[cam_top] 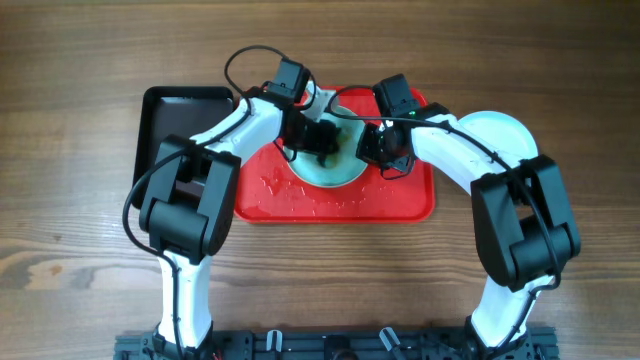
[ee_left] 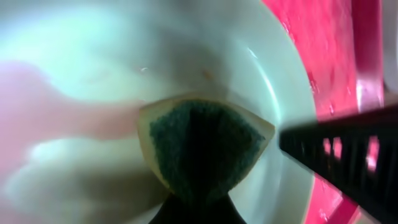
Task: Clean dirty plates on tray and stack at the side
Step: 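Scrub the plate with the left gripper's sponge while the right gripper holds its rim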
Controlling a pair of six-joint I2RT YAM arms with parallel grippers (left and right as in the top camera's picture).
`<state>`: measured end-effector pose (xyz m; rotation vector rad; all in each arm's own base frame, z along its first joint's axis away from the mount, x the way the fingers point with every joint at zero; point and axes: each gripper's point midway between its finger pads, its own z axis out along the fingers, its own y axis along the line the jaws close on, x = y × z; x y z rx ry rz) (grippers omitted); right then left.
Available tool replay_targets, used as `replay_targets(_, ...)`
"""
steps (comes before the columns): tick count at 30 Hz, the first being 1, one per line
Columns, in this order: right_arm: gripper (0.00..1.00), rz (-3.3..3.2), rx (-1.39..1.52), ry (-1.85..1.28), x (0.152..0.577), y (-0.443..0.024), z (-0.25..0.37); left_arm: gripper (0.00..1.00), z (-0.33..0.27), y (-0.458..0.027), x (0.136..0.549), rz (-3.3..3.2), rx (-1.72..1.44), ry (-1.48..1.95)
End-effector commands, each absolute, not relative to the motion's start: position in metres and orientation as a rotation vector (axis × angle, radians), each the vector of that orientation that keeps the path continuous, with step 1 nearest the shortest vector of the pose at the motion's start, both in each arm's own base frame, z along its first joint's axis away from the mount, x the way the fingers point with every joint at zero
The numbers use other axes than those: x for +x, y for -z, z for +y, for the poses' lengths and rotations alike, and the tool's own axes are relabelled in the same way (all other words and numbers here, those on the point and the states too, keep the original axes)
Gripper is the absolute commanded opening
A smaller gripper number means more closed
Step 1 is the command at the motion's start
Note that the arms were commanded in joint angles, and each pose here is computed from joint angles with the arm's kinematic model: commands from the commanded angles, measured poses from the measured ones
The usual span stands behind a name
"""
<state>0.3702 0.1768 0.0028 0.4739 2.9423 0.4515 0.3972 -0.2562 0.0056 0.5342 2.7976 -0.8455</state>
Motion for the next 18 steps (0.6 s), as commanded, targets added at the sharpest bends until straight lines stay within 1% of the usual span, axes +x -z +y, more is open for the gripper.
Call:
replay_targets(1,0.04,3.001,0.480,-0.398,0.356,0.016,0.172,0.04,-0.206,0.031,0.427,2.870,0.180,0.385)
replay_targets(3,0.04,3.001,0.480,-0.398,0.356,0.016,0.172,0.04,-0.182,0.030,0.447,2.805,-0.024,0.187)
replay_targets(5,0.04,3.001,0.481,-0.398,0.356,0.016,0.172,0.04,-0.165,0.028,0.457,2.753,-0.122,0.055)
replay_targets(9,0.04,3.000,0.480,-0.398,0.356,0.016,0.172,0.04,-0.142,0.026,0.455,2.720,-0.195,-0.145)
replay_targets(11,0.04,3.000,0.481,-0.398,0.356,0.016,0.172,0.04,-0.142,0.030,0.443,2.762,-0.174,-0.181)
replay_targets(13,0.04,3.000,0.480,-0.398,0.356,0.016,0.172,0.04,-0.147,0.036,0.422,2.849,-0.115,-0.181)
replay_targets(15,0.04,3.000,0.479,-0.398,0.356,0.016,0.172,0.04,-0.160,0.042,0.400,2.959,-0.010,-0.108)
replay_targets(18,0.04,3.001,0.469,-0.400,0.356,0.016,0.172,0.04,-0.182,0.045,0.365,3.117,0.133,0.101)
